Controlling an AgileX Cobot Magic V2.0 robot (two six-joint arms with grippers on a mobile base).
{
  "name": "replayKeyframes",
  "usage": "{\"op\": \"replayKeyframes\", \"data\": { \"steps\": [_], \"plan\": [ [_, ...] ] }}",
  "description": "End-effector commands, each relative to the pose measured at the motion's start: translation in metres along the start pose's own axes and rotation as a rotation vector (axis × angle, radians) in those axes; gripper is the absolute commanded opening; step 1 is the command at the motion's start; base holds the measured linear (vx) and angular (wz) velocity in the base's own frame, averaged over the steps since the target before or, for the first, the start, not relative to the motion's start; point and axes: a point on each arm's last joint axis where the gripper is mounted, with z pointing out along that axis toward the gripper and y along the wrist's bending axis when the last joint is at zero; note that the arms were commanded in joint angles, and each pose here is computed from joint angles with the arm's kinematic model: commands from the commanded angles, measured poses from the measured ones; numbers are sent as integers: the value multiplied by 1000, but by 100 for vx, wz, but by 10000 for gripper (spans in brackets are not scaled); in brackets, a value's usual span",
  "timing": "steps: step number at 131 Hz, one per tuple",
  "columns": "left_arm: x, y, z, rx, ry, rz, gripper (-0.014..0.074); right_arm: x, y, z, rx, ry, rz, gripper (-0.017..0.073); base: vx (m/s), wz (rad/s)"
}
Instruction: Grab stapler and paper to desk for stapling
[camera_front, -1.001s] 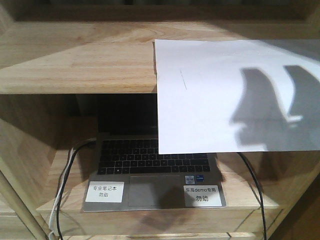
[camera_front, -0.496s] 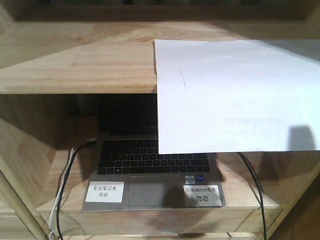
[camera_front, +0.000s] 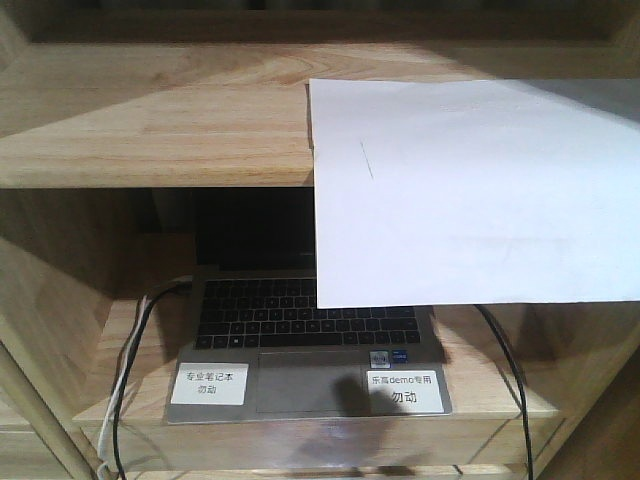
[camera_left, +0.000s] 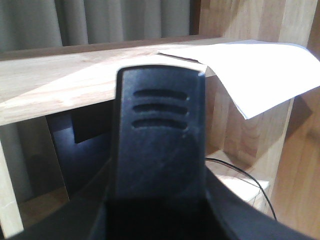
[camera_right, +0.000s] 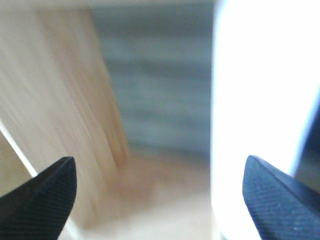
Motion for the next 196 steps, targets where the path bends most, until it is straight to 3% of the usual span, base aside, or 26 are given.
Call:
{"op": "replayKeyframes", "data": {
  "steps": [1, 15, 29, 45, 56, 70, 84, 101, 124, 141, 166, 196],
  "plan": [
    [-19, 0, -2, 2, -136, -7, -6, 4, -1, 2, -23, 86, 3, 622, 0, 0],
    [-19, 0, -2, 2, -136, -7, -6, 8, -22, 3, 21, 134, 37, 615, 0, 0],
    [-19, 0, -2, 2, -136, -7, -6, 10, -40, 6, 14, 148, 48, 611, 0, 0],
    [-19, 0, -2, 2, -136, -7, -6, 11, -57, 9, -32, 158, -6, 599, 0, 0],
    [-19, 0, -2, 2, -136, -7, -6, 11, -62, 13, -84, 142, -83, 591, 0, 0],
    [-19, 0, -2, 2, -136, -7, -6, 9, -60, 19, -173, 101, -174, 590, 0, 0],
    [-19, 0, -2, 2, -136, -7, -6, 7, -58, 27, -229, 63, -205, 590, 0, 0],
    [-19, 0, -2, 2, -136, -7, -6, 7, -62, 38, -235, 46, -206, 590, 0, 0],
    [-19, 0, -2, 2, -136, -7, -6, 8, -64, 54, -304, 21, -208, 590, 0, 0],
    [-19, 0, -2, 2, -136, -7, -6, 10, -65, 68, -275, 31, -208, 590, 0, 0],
    [-19, 0, -2, 2, -136, -7, -6, 12, -46, 84, -354, 10, -253, 590, 0, 0],
    [-19, 0, -2, 2, -136, -7, -6, 10, -33, 95, -399, -32, -266, 590, 0, 0]
  ]
}}
